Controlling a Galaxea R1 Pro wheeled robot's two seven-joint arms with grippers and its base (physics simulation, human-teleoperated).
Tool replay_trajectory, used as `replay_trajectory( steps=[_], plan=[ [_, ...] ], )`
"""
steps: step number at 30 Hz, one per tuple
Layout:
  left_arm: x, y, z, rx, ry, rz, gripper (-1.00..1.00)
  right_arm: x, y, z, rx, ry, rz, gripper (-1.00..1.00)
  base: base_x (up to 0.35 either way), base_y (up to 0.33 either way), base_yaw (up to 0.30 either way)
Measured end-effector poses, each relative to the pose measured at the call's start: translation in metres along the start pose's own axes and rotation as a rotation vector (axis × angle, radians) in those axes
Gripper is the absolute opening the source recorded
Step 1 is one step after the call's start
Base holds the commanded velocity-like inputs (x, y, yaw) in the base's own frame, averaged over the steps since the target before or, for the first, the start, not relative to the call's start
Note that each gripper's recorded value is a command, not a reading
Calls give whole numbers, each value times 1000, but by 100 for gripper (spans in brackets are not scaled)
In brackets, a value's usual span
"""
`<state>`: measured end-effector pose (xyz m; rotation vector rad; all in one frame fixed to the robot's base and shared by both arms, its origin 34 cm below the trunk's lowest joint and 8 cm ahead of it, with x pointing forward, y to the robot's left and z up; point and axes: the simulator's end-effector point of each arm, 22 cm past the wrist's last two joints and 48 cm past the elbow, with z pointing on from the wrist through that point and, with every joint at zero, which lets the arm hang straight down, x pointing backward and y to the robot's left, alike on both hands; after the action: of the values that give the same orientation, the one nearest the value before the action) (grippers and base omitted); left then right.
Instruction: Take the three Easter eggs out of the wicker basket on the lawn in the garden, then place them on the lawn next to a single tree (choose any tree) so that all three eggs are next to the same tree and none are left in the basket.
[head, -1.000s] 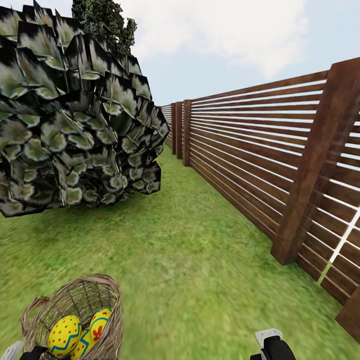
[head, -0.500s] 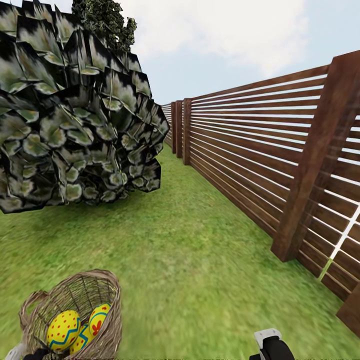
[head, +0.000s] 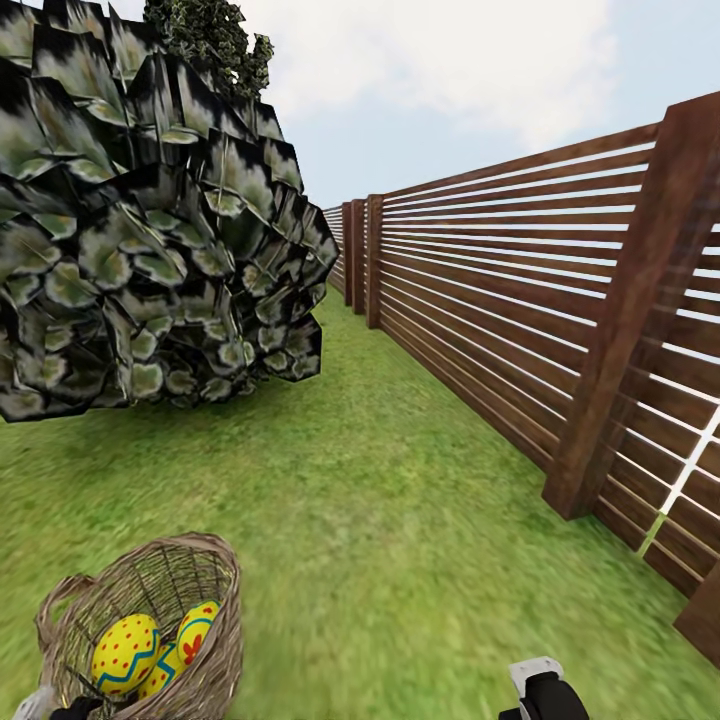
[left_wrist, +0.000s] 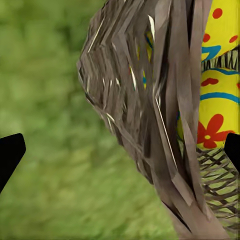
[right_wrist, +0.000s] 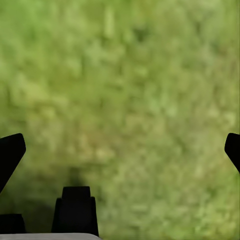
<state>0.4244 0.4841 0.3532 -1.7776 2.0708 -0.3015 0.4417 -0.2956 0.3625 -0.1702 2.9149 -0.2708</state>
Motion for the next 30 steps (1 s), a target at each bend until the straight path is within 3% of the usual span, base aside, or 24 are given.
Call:
replay_trajectory(
  steps=[5, 30],
  plan=[
    [2, -1, 1, 2, 3, -4, 100, 0, 0, 0, 0, 0, 0, 100, 0, -219, 0],
    [26, -4, 5, 9, 36, -5, 100, 5, 6, 7, -5, -2, -14, 100, 37, -34, 0]
  ],
)
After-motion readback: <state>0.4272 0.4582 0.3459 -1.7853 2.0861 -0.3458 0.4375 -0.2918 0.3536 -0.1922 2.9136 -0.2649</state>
